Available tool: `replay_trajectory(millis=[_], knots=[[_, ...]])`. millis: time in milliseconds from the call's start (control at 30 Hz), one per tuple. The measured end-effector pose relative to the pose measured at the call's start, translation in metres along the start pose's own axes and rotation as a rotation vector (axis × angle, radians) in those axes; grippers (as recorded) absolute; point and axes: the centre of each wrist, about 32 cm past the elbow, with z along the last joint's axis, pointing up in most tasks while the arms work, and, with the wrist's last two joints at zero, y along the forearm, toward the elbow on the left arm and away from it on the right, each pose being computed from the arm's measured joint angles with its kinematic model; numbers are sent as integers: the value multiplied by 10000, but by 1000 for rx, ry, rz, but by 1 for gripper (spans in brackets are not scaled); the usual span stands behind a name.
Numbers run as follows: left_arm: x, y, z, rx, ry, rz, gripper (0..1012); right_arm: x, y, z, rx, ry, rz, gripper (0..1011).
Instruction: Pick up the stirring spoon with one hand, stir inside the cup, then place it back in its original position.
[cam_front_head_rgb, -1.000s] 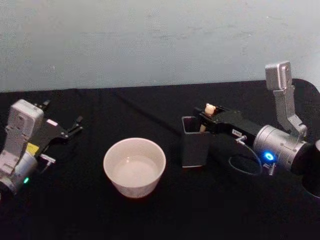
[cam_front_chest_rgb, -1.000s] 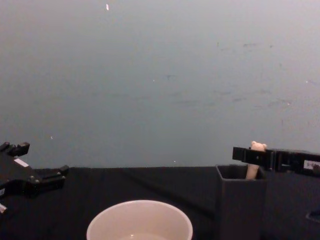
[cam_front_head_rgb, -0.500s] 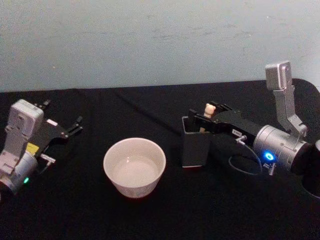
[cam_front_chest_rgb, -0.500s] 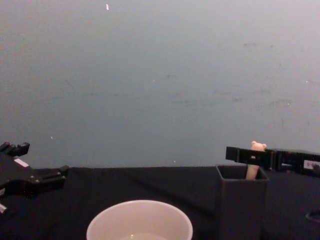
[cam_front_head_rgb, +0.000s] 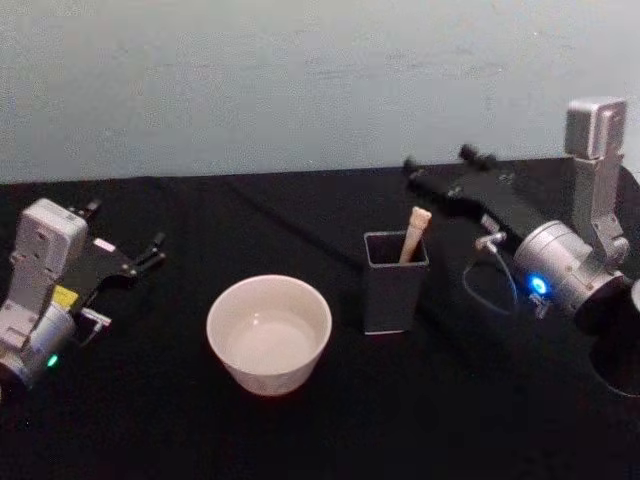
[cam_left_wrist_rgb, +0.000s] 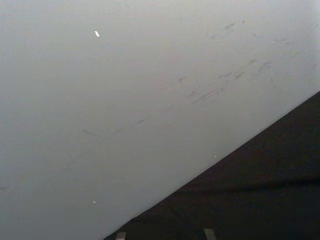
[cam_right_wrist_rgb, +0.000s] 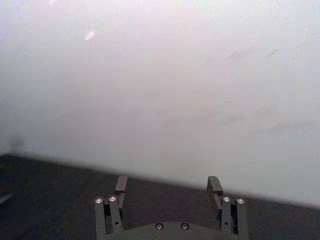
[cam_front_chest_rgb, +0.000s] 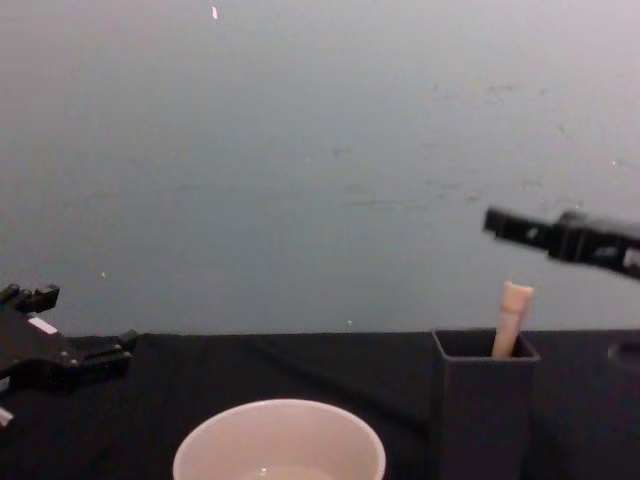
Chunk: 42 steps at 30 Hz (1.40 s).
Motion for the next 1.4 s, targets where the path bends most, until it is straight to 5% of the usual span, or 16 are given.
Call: replay_trajectory(millis=[200, 433, 633, 833, 1400], knots=[[0, 0, 0, 0, 0, 0, 1001, -122, 87, -142, 105, -124, -264, 1003], [0, 0, 0, 0, 0, 0, 1001, -91, 134, -409, -6, -212, -412, 1003], [0, 0, 0, 0, 0, 0, 1001, -60, 54, -646, -116, -252, -420, 1003], [0, 0, 0, 0, 0, 0, 1002, -77, 4, -739, -172, -260, -400, 1003], [0, 0, 0, 0, 0, 0, 1001, -79, 1, -743, -177, -259, -397, 1002]])
